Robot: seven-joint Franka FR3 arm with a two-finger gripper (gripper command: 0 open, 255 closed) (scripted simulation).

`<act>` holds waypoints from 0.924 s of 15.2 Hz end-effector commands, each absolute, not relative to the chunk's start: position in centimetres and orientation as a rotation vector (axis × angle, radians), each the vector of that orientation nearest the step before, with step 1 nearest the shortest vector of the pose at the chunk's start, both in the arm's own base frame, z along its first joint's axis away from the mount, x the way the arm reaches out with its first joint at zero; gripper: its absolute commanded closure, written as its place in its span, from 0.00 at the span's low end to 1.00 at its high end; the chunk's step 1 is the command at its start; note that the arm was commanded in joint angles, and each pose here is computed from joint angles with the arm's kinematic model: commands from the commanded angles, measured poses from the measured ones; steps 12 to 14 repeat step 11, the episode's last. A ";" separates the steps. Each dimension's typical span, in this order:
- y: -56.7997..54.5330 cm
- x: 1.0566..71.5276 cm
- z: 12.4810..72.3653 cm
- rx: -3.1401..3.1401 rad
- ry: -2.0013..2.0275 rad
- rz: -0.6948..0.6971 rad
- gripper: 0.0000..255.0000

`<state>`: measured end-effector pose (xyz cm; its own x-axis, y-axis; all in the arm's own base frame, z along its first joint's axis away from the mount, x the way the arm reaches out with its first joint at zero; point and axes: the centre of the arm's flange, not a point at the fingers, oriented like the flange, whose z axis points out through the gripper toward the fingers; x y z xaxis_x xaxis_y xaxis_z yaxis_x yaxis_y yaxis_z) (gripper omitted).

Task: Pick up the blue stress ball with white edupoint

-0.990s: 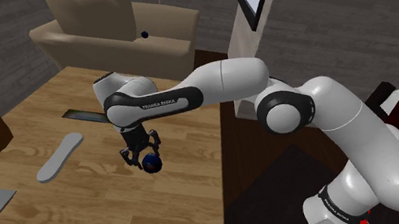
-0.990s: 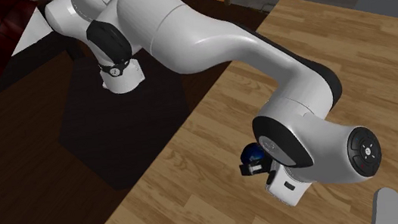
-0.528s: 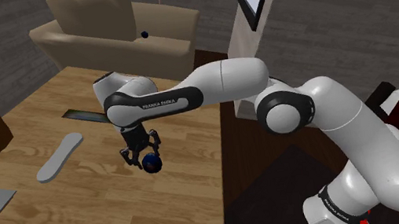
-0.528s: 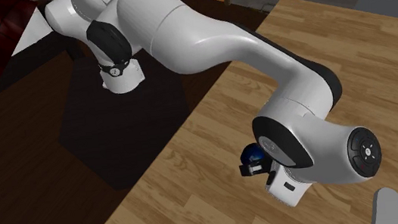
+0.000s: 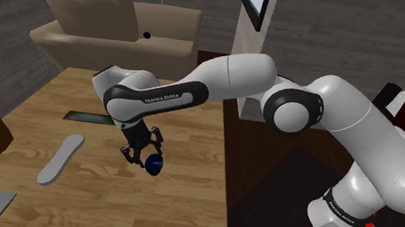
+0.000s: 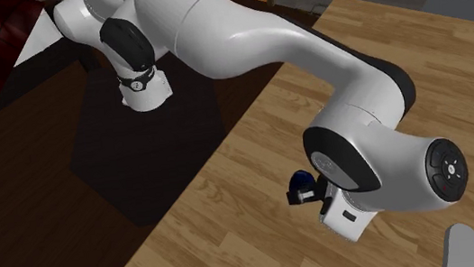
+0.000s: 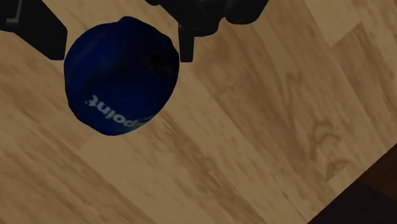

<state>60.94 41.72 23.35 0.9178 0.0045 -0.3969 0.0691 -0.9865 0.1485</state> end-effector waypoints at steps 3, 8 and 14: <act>41.7 61.0 25.5 2.919 0.056 -0.604 1.00; 41.7 61.0 28.2 2.919 0.056 -0.604 1.00; 41.7 61.0 28.8 2.919 0.056 -0.604 1.00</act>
